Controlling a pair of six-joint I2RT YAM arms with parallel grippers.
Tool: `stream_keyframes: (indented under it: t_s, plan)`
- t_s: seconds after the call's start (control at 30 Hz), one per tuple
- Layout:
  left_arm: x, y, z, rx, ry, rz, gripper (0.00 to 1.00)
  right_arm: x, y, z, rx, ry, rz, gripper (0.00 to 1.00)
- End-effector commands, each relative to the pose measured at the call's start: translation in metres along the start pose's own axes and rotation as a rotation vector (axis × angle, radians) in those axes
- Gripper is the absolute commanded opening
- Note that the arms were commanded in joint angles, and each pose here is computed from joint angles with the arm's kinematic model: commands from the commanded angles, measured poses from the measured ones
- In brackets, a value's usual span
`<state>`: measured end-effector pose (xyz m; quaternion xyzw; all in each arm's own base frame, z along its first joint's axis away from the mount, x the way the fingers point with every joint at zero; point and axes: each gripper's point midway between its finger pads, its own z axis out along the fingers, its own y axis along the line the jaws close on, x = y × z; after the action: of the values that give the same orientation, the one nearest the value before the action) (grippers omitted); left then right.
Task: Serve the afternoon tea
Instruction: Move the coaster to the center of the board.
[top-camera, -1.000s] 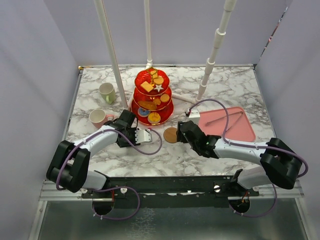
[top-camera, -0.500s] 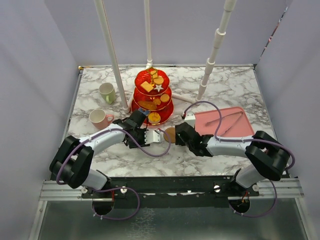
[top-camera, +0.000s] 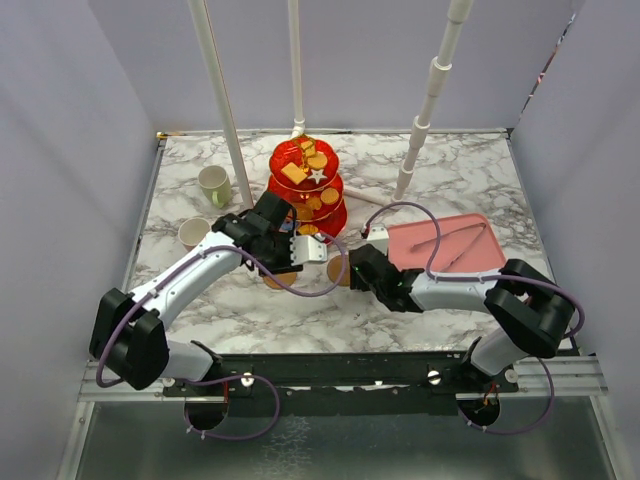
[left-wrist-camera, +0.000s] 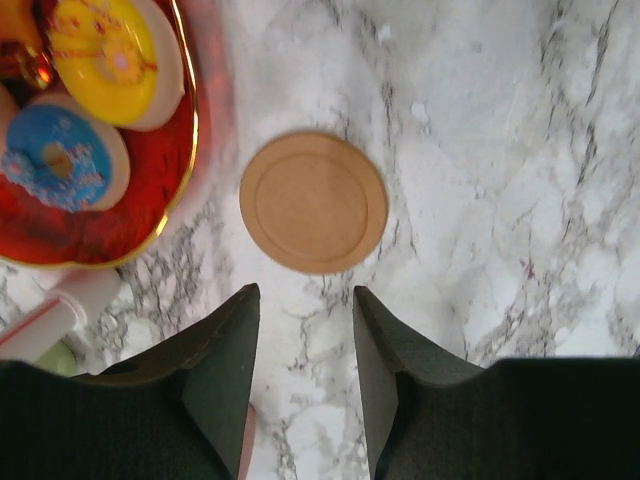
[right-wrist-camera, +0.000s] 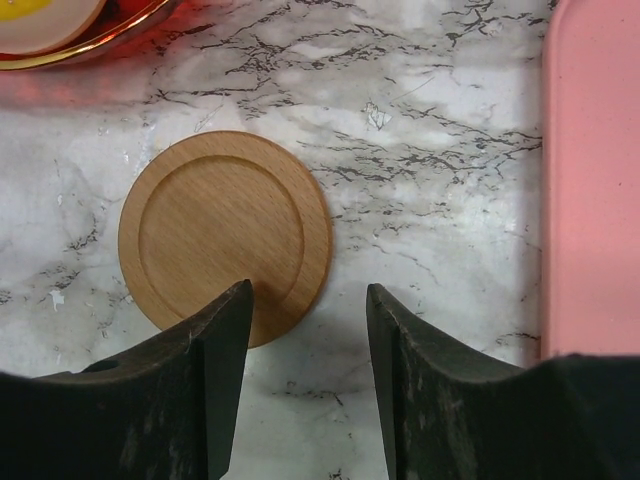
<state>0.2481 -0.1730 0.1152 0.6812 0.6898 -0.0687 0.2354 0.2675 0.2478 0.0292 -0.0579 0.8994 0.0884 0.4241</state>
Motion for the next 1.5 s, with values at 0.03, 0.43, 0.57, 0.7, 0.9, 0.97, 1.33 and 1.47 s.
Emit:
stream_keyframes:
  t_s: [0.03,0.43,0.57,0.7,0.9,0.97,1.33,1.47]
  plan:
    - [0.069,-0.01,-0.005,0.11,0.192,-0.002,0.46,-0.02,0.007,0.007,-0.016,-0.039,0.001,0.52]
    - [0.117,0.029,0.032,-0.034,0.206,-0.109,0.47,-0.006,-0.007,0.017,0.022,0.001,0.009,0.49]
    - [0.111,0.022,0.046,-0.025,0.159,-0.143,0.47,0.0,-0.02,0.015,0.048,0.017,0.03,0.49]
    - [0.098,0.011,0.058,-0.005,0.13,-0.135,0.46,0.006,-0.03,0.008,0.072,0.033,0.048,0.48]
    - [0.073,-0.002,0.072,0.015,0.089,-0.121,0.46,0.012,-0.039,-0.003,0.082,0.047,0.066,0.46]
    - [0.07,-0.005,0.075,0.025,0.087,-0.129,0.45,0.011,-0.037,-0.005,0.067,0.043,0.068,0.46]
    - [0.046,0.011,0.027,-0.029,0.055,-0.175,0.49,-0.041,-0.009,-0.016,-0.031,-0.053,0.039,0.52]
    - [0.052,0.021,-0.008,-0.057,0.068,-0.23,0.57,-0.064,0.0,-0.029,-0.079,-0.103,0.034,0.56]
